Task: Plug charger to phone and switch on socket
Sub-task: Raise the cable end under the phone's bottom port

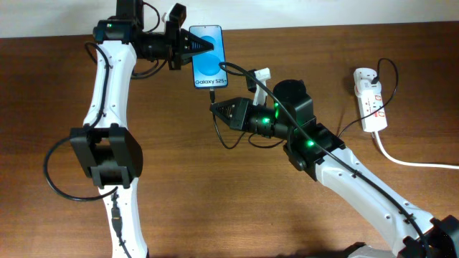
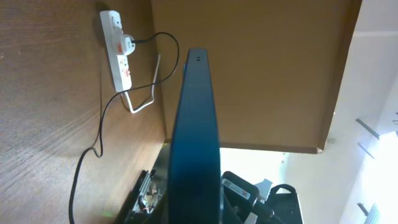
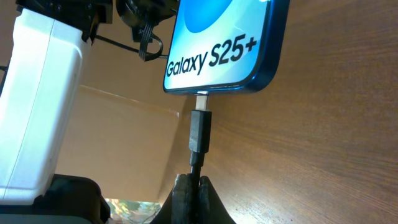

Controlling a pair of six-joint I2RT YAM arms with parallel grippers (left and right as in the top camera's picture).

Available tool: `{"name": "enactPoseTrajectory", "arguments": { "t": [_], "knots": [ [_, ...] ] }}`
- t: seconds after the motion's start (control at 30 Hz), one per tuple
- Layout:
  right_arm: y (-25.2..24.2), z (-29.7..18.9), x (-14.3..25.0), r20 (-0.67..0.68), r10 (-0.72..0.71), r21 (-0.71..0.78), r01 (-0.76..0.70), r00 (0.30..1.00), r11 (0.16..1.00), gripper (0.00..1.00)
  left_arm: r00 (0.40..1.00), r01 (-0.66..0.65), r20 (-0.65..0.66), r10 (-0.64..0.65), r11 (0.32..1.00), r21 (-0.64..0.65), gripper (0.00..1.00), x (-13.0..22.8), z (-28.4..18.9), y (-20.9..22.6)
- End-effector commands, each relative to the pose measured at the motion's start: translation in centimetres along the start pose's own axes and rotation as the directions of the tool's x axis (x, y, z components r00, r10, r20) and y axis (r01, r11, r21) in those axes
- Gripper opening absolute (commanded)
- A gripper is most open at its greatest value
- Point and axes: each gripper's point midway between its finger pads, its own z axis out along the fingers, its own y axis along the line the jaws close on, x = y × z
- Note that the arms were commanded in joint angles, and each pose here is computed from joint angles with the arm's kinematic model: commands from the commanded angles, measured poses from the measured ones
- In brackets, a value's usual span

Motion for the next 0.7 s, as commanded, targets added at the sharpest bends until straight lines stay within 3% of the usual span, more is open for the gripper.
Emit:
{"name": "enactPoseTrajectory", "arguments": {
  "t": [0.0, 0.67],
  "knots": [
    [-0.18, 0.08, 0.11, -0.010, -0.005, -0.007, 0.005, 1.000, 1.000, 0.04, 1.000, 0.002, -0.009, -0.001, 1.000, 0.026, 0.00, 0.16, 0.04, -0.55],
    [-0.70, -0.12, -0.51, 0.013, 0.000, 0.011, 0.000, 1.000, 1.000, 0.04, 1.000, 0.006, -0.006, -0.006, 1.000, 0.012, 0.00, 0.15, 0.10, -0.32]
  ]
}}
